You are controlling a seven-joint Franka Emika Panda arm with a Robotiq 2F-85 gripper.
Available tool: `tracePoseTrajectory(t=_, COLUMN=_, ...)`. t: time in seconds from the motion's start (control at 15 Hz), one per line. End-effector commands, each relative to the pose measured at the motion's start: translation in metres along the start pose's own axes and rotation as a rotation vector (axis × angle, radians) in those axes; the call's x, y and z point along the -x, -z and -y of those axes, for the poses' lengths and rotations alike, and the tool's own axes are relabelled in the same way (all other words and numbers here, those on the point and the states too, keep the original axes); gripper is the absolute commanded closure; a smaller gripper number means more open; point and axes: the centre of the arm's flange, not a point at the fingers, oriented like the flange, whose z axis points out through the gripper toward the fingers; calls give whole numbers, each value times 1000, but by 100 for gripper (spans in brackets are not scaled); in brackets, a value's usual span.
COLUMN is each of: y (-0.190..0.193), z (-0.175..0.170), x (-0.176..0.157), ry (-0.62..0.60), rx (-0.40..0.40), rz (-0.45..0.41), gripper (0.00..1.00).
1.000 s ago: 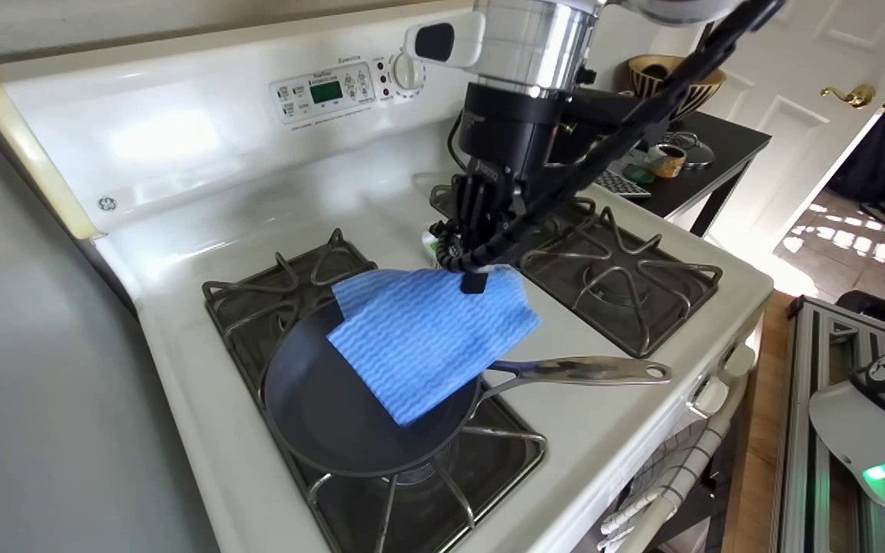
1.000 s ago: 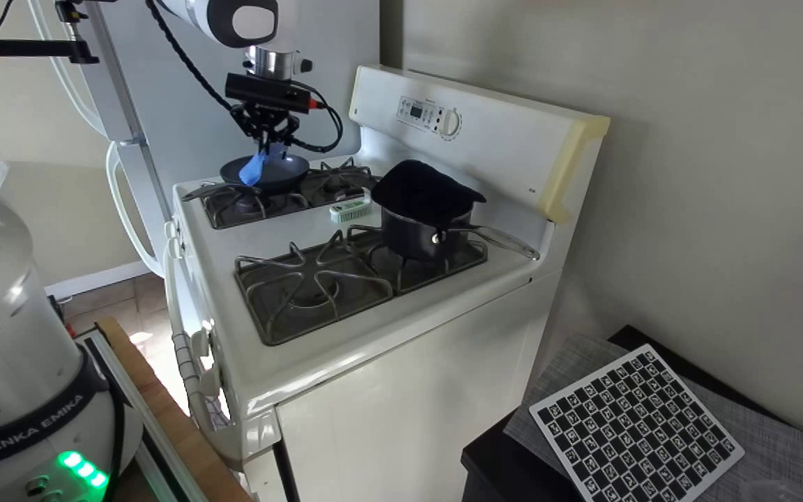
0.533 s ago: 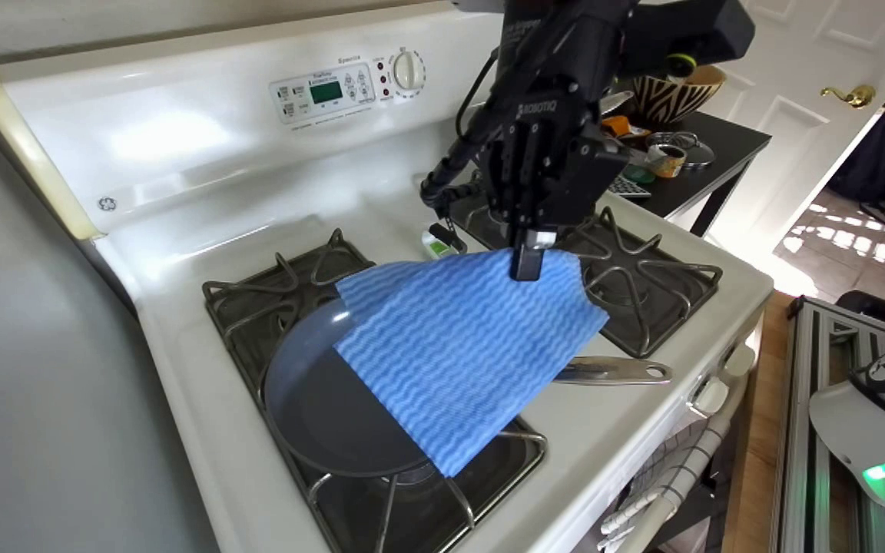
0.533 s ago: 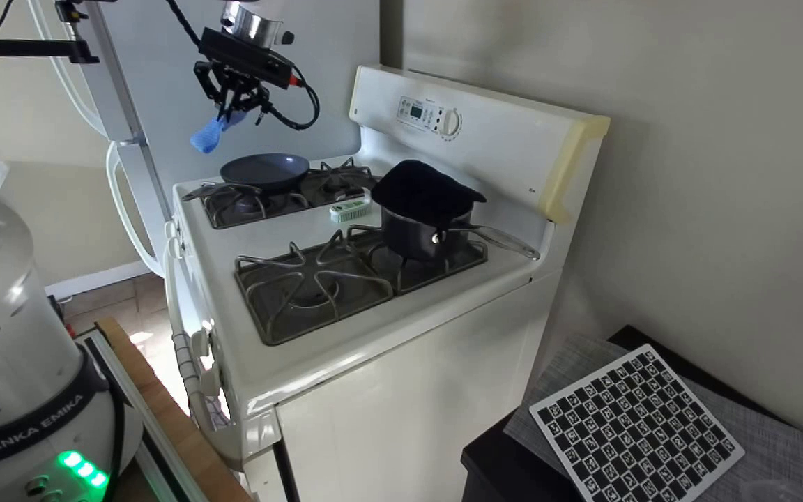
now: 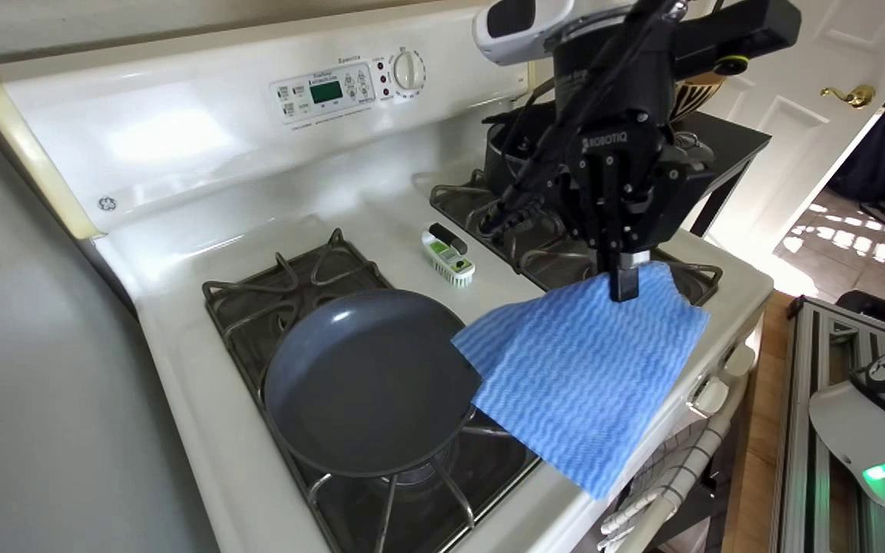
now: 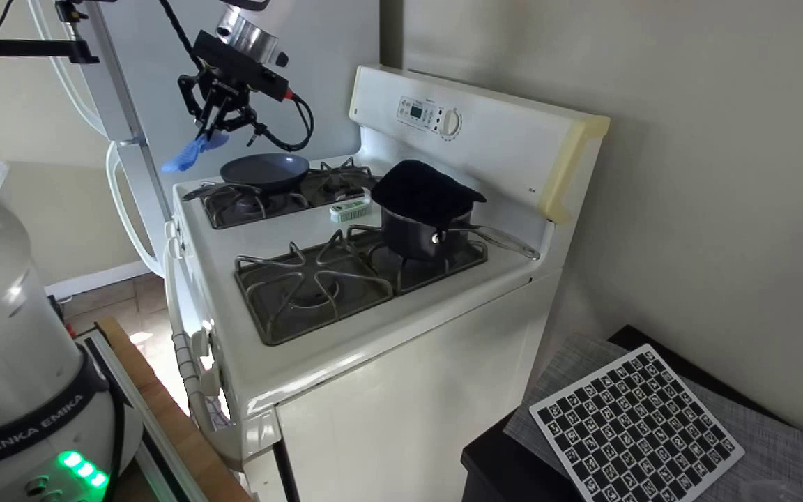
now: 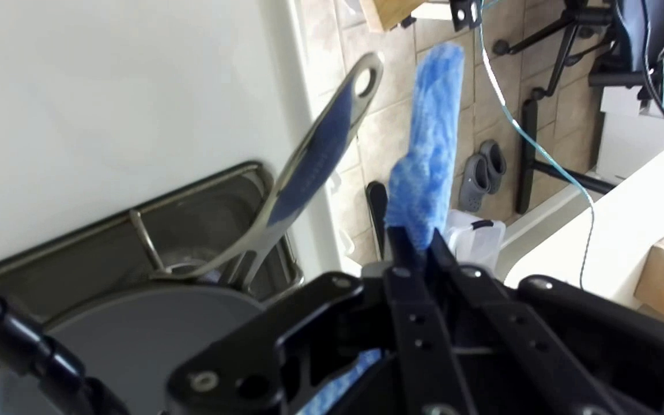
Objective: Move the pan forward, then use the blue towel to wipe the handle of the pan
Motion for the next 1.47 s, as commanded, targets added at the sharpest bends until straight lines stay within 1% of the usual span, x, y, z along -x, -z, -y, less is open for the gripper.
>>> tracePoseTrajectory(t=0.0, y=-19, z=-12, x=14, ry=-22, rx=34, rz=96, gripper=100)
tracePoseTrajectory(t=0.2, y=-34, z=-31, x=17, ry=-29, rx=80, rz=140, gripper=100)
tracePoseTrajectory(t=0.27, y=-37, z=-39, x=16, ry=-38, rx=92, rz=137, gripper=100)
tracePoseTrajectory(t=0.53, y=-42, z=-62, x=8, ry=-72, rx=131, rz=83, gripper=100)
tracePoseTrajectory(t=0.8, y=-45, z=-73, x=0, ry=-82, rx=191, rz=34, gripper=100)
tracePoseTrajectory(t=1.07, y=-43, z=-78, x=-7, ry=-87, rx=264, rz=-17, gripper=100)
tracePoseTrajectory(t=1.4, y=-26, z=-79, x=-14, ry=-87, rx=354, rz=-112, gripper=100)
